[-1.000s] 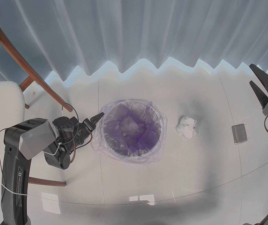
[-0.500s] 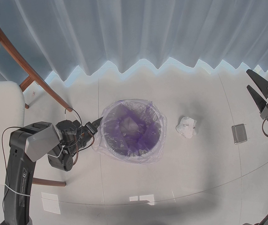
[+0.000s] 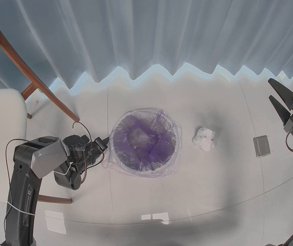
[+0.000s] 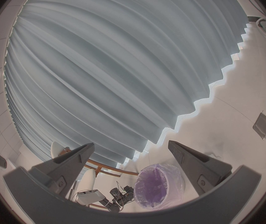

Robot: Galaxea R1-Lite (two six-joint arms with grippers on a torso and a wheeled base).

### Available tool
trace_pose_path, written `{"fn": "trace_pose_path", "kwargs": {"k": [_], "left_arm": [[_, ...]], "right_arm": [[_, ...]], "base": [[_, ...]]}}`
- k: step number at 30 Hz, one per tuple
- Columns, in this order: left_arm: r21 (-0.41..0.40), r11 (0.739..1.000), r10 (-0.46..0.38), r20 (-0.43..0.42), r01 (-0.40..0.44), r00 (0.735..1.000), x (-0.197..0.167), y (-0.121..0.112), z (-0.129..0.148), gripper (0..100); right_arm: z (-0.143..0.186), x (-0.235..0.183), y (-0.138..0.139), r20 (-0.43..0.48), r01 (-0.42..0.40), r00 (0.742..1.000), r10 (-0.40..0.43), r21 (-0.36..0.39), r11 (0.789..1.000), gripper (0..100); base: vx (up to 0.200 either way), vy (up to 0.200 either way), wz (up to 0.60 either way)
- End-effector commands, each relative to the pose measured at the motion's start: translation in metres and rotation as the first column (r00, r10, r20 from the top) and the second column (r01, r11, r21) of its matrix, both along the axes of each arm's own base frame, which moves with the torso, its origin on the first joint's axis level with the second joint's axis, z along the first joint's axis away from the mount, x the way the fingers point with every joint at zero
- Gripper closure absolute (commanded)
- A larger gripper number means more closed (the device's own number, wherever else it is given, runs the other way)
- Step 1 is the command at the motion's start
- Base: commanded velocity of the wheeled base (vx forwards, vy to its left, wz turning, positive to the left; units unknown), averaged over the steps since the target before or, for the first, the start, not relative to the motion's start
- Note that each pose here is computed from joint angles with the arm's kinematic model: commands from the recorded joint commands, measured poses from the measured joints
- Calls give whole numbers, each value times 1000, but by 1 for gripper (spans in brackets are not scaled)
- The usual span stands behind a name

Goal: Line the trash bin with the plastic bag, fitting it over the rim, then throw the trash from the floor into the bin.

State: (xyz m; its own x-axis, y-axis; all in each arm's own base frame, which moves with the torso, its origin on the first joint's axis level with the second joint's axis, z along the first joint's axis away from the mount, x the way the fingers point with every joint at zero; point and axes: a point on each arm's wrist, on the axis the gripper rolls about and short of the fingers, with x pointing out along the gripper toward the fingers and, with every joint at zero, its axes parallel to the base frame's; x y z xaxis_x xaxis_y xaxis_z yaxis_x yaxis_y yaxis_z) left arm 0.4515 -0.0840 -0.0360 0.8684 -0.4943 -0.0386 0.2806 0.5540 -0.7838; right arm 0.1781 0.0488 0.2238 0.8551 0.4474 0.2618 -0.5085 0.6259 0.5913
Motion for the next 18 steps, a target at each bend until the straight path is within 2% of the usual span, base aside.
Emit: {"fn": "trace_pose_path", "kwargs": {"k": [1,6,18], "left_arm": [[4,1000,0,-19,0,1000,-1,0,-16,100],[1,1000,-4,-1,4,1000,-1,-2,-30,100],[3,1000,0,-12,0,1000,0,-1,-39,100]], "right_arm": [[-1,1,0,-4,1,1000,-1,-1,1000,0],[-2,2,0,-8,1,1000,-1,-4,1000,0],[-5,3,0,-20,2,1000,-2,-10,1000,0]], "base": [[0,0,0],[0,0,0],[0,0,0]]}}
